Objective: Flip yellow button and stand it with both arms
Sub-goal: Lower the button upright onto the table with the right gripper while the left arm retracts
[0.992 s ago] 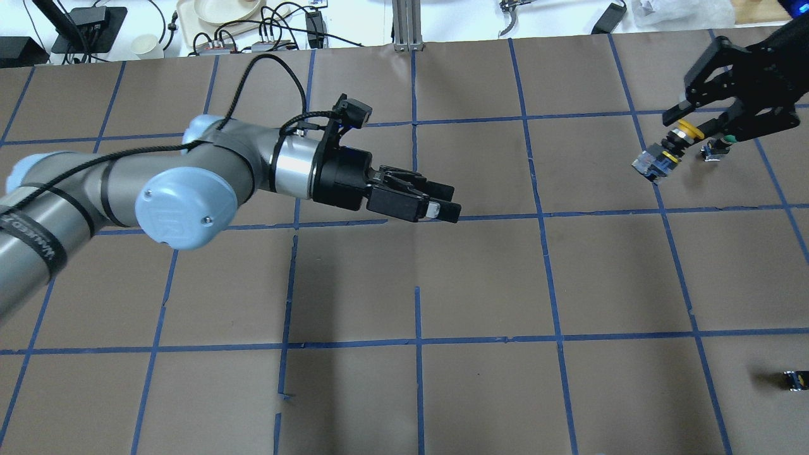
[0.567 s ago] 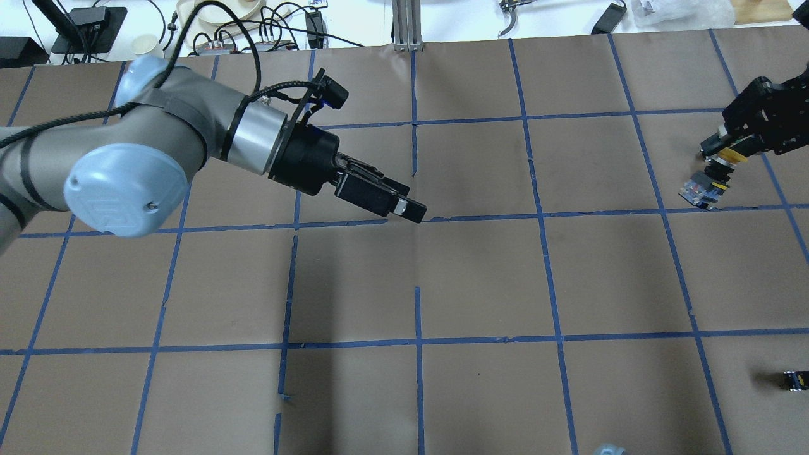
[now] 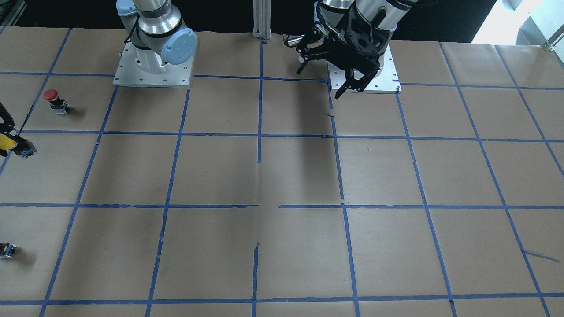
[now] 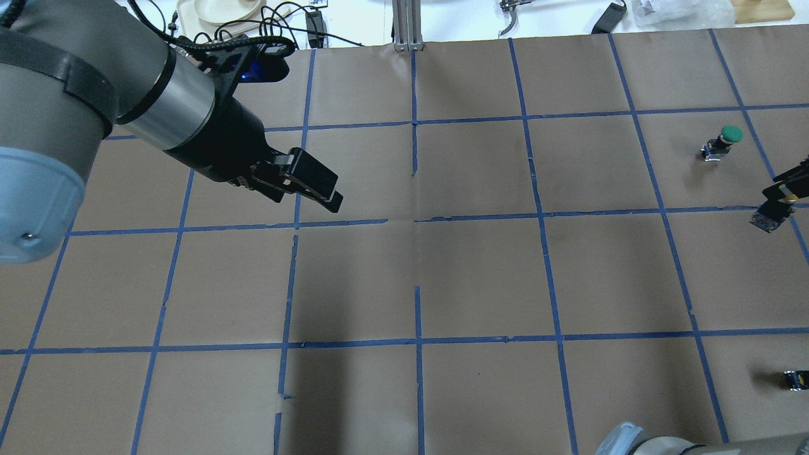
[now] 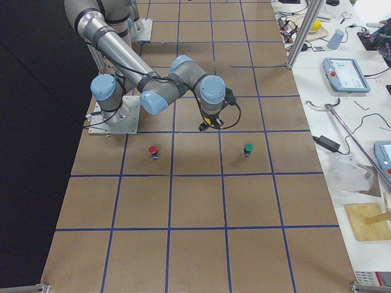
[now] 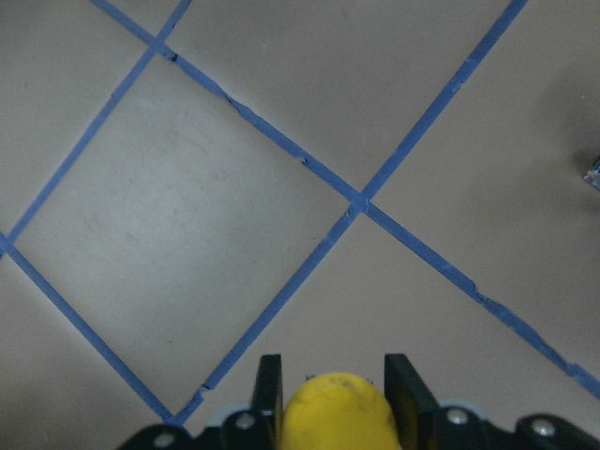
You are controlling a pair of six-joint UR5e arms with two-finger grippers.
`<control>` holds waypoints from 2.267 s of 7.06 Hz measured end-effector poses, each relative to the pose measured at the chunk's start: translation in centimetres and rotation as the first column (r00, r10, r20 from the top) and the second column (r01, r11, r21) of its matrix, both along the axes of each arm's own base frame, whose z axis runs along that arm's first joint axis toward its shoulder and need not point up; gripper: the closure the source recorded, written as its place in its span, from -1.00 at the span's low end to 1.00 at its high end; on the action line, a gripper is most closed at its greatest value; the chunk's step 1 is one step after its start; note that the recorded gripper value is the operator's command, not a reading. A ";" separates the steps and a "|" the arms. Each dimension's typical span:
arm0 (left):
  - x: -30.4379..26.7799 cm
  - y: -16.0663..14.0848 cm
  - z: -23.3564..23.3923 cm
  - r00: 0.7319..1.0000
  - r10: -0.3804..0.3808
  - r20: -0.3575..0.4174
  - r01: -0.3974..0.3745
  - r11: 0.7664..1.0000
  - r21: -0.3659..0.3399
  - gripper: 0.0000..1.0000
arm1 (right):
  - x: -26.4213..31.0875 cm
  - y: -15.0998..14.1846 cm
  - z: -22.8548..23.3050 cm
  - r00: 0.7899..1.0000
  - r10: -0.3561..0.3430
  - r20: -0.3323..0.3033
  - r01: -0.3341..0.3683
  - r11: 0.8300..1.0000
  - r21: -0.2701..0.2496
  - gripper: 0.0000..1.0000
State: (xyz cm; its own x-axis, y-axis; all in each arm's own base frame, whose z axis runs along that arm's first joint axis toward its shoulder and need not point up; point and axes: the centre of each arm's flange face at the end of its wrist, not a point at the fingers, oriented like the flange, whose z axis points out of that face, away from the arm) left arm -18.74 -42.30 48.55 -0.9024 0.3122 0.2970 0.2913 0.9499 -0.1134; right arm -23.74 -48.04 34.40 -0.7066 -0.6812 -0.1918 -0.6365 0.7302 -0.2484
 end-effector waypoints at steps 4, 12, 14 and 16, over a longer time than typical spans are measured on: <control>0.8 -2.2 0.1 0.937 0.308 0.166 -0.285 0.947 -0.149 -1.00 | -6.0 0.9 -7.5 0.946 0.323 -0.036 -0.325 0.936 -0.138 0.86; 1.3 -1.4 1.1 0.901 0.338 0.272 -0.334 0.941 -0.062 -1.00 | -7.3 2.3 -11.1 0.907 0.409 0.098 -0.380 0.897 -0.225 0.71; 1.4 -1.2 1.3 0.906 0.327 0.269 -0.322 0.945 -0.066 -1.00 | -7.1 2.3 -11.5 0.899 0.423 0.116 -0.389 0.892 -0.232 -0.77; 1.7 -1.4 1.5 0.908 0.324 0.264 -0.315 0.946 -0.077 -1.00 | -7.1 2.3 -11.6 0.902 0.413 0.126 -0.379 0.897 -0.229 -0.99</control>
State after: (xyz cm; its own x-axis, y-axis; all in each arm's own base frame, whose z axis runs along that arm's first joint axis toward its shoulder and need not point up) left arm -17.03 -43.72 50.08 -0.9997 -0.0009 0.0232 -0.0033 0.9945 -0.1051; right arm -30.86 -45.71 22.81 -0.3394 -0.9332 -0.1177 -0.7993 0.3521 -0.4869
